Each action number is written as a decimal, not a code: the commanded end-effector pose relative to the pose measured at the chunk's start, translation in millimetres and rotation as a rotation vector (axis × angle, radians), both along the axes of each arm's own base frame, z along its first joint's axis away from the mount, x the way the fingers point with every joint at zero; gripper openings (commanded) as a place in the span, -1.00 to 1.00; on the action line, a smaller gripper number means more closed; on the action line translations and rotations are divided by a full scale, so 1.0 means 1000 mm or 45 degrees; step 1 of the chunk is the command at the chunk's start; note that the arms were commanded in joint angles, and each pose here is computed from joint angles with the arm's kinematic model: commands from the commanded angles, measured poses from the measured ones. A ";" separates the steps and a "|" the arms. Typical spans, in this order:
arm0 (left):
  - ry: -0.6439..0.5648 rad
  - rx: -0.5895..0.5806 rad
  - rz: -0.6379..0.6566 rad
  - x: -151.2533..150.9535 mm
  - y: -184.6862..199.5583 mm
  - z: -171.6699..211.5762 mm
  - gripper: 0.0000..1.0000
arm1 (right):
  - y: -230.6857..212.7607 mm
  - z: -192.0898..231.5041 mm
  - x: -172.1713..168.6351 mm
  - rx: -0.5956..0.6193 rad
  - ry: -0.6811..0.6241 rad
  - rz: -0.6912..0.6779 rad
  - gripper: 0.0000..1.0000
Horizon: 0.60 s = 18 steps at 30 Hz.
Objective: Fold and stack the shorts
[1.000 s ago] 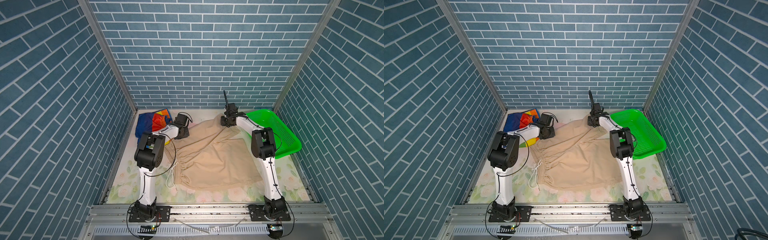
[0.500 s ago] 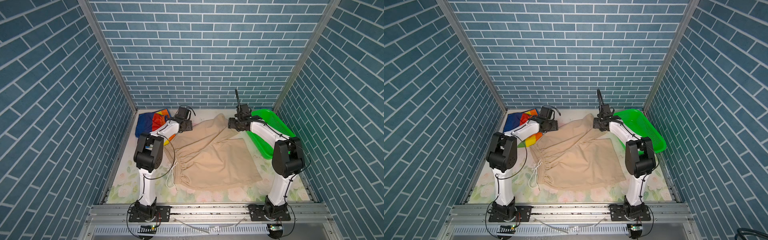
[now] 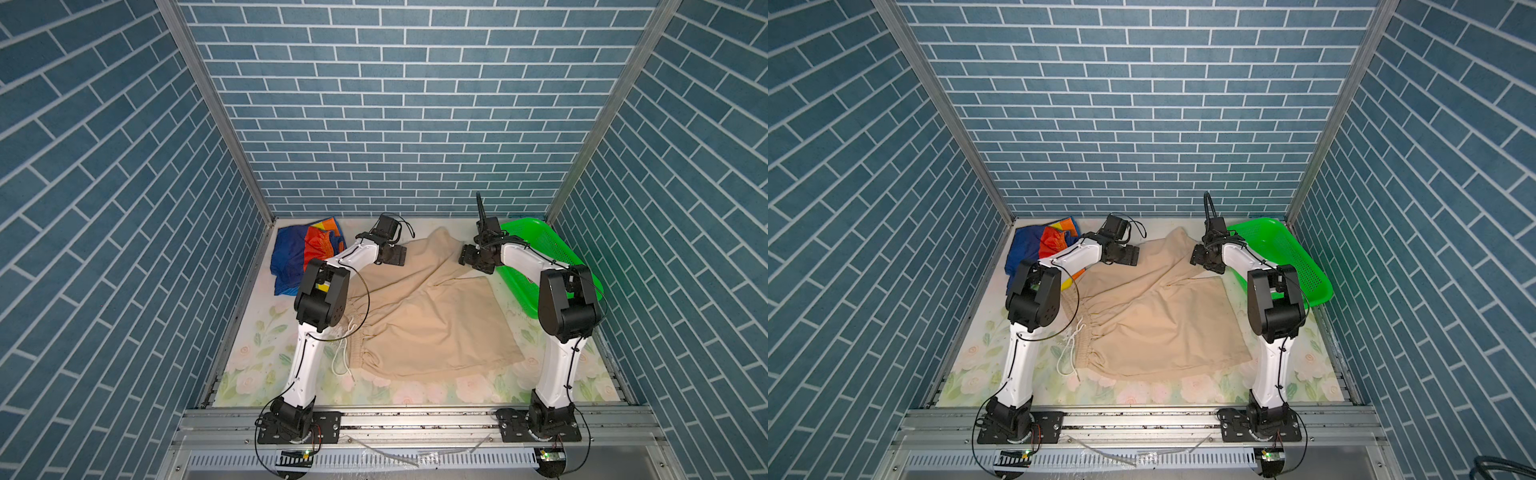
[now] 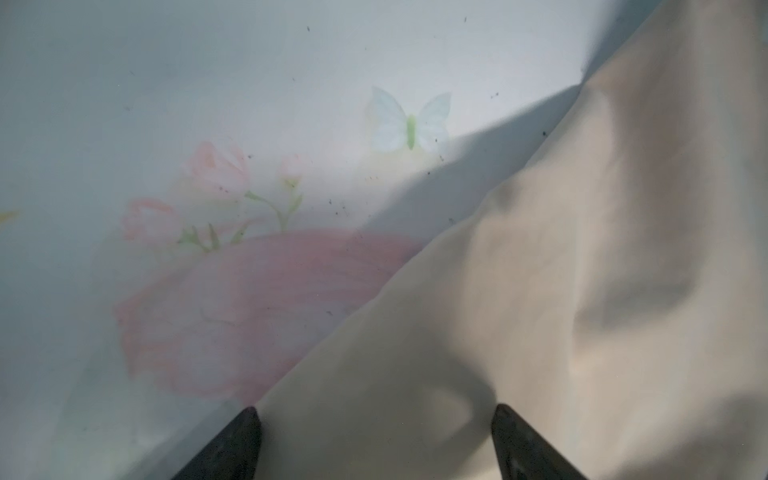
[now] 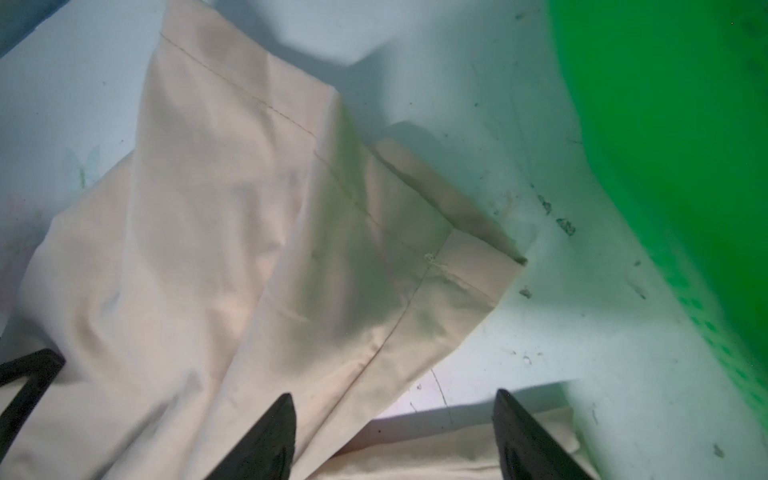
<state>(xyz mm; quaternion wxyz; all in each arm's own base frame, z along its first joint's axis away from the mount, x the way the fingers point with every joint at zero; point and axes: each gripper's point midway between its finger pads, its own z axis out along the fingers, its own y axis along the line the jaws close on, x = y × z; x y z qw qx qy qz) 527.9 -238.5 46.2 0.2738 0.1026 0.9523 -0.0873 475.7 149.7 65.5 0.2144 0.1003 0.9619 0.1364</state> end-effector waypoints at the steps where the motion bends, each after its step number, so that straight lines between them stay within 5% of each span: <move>1: -0.003 -0.063 -0.057 0.001 -0.011 0.006 0.75 | -0.001 -0.014 -0.001 0.042 0.069 -0.057 0.49; 11: 0.062 -0.071 -0.070 0.002 -0.017 -0.016 0.36 | 0.003 -0.035 0.016 0.071 0.086 -0.093 0.30; 14: 0.074 -0.066 -0.076 0.005 -0.018 -0.020 0.05 | 0.004 -0.038 0.023 0.068 0.076 -0.095 0.08; 18: 0.084 -0.052 -0.069 0.008 -0.018 -0.023 -0.39 | 0.003 -0.036 0.023 0.069 0.072 -0.109 -0.45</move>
